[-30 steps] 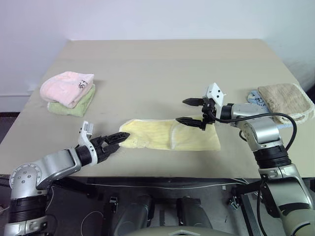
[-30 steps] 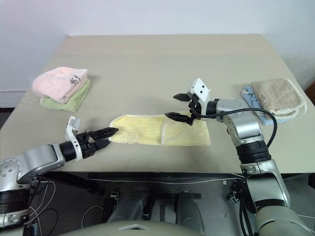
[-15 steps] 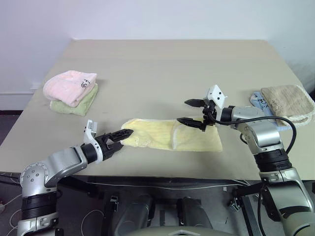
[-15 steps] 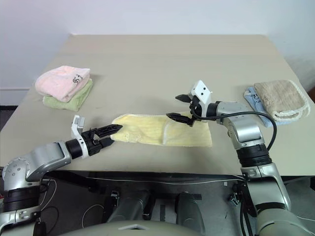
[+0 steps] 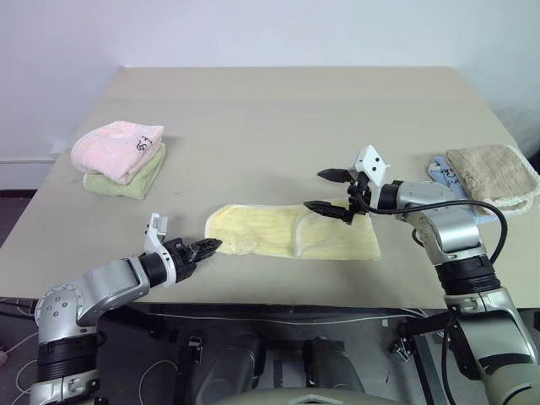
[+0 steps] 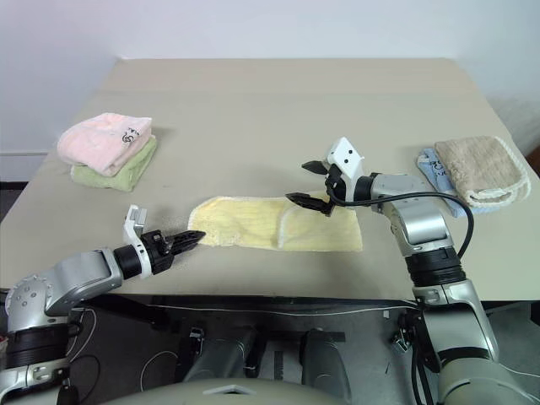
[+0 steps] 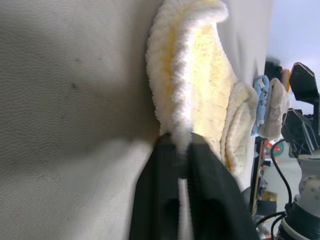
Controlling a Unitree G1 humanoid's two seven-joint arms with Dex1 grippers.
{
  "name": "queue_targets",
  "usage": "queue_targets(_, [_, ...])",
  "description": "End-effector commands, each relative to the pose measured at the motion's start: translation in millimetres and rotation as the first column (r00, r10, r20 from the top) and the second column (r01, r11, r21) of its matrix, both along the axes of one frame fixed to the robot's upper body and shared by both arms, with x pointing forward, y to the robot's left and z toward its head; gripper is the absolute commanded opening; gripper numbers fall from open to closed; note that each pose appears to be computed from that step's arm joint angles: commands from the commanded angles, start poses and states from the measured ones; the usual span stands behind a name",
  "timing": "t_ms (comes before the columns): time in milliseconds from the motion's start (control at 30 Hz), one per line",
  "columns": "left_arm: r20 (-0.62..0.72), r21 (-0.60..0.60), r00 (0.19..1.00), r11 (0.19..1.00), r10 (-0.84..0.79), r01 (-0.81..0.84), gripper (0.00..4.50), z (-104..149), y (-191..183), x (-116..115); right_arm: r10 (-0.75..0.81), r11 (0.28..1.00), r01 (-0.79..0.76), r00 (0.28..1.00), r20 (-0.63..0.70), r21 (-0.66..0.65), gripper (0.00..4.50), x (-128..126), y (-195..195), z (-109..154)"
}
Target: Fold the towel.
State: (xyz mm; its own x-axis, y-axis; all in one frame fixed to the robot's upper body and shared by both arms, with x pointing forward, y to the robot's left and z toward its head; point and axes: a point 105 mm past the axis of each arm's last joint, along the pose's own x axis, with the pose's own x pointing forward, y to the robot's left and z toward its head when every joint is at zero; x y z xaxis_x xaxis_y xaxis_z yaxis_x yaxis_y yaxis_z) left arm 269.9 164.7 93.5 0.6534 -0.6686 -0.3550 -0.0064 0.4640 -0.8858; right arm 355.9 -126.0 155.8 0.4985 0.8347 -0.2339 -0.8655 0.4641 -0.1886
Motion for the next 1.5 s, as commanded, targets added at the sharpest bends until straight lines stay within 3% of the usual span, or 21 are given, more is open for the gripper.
queue_targets(33, [0.026,0.022,1.0,1.0,-0.002,0.001,0.04,6.2,9.8,-0.2,0.003,1.0,-0.004,0.998,0.059,0.011,4.5,0.5,0.0,14.6])
queue_targets(200, [0.051,0.072,0.998,0.997,-0.024,0.02,0.04,17.3,24.5,5.0,0.022,0.999,-0.024,0.998,0.052,0.028,4.5,-4.2,-1.2,18.0])
queue_targets(367, [0.053,0.197,0.998,0.98,-0.017,0.007,0.04,35.7,57.4,16.6,0.025,0.998,-0.027,0.999,0.035,0.054,4.5,-9.1,-7.2,23.4])
queue_targets(567, [0.154,0.284,0.984,0.958,-0.092,0.045,0.04,71.9,68.5,33.6,-0.005,0.999,0.003,0.999,0.04,0.05,4.5,-7.1,-13.6,23.3])
queue_targets(800, [0.337,0.369,0.864,0.897,-0.373,0.244,0.04,120.8,12.2,49.3,-0.027,0.998,0.025,0.999,0.044,0.05,4.5,-8.8,-20.5,23.9])
queue_targets(933, [0.388,0.37,0.765,0.847,-0.514,0.382,0.04,138.8,-24.3,44.7,-0.073,0.996,0.069,0.995,0.06,0.062,4.5,-8.2,-32.0,31.0])
queue_targets(1200, [0.381,0.343,0.586,0.698,-0.715,0.628,0.04,137.5,-94.2,30.8,-0.218,0.975,0.213,0.97,0.104,0.056,4.5,-5.2,-67.1,44.4])
queue_targets(1367, [0.326,0.34,0.506,0.598,-0.799,0.726,0.04,127.2,-119.5,21.9,-0.271,0.963,0.268,0.955,0.118,0.043,4.5,-10.6,-78.8,46.9])
queue_targets(1500, [0.273,0.361,0.486,0.557,-0.83,0.748,0.04,112.6,-133.6,25.1,-0.296,0.955,0.294,0.948,0.121,0.035,4.5,-15.0,-81.2,45.3])
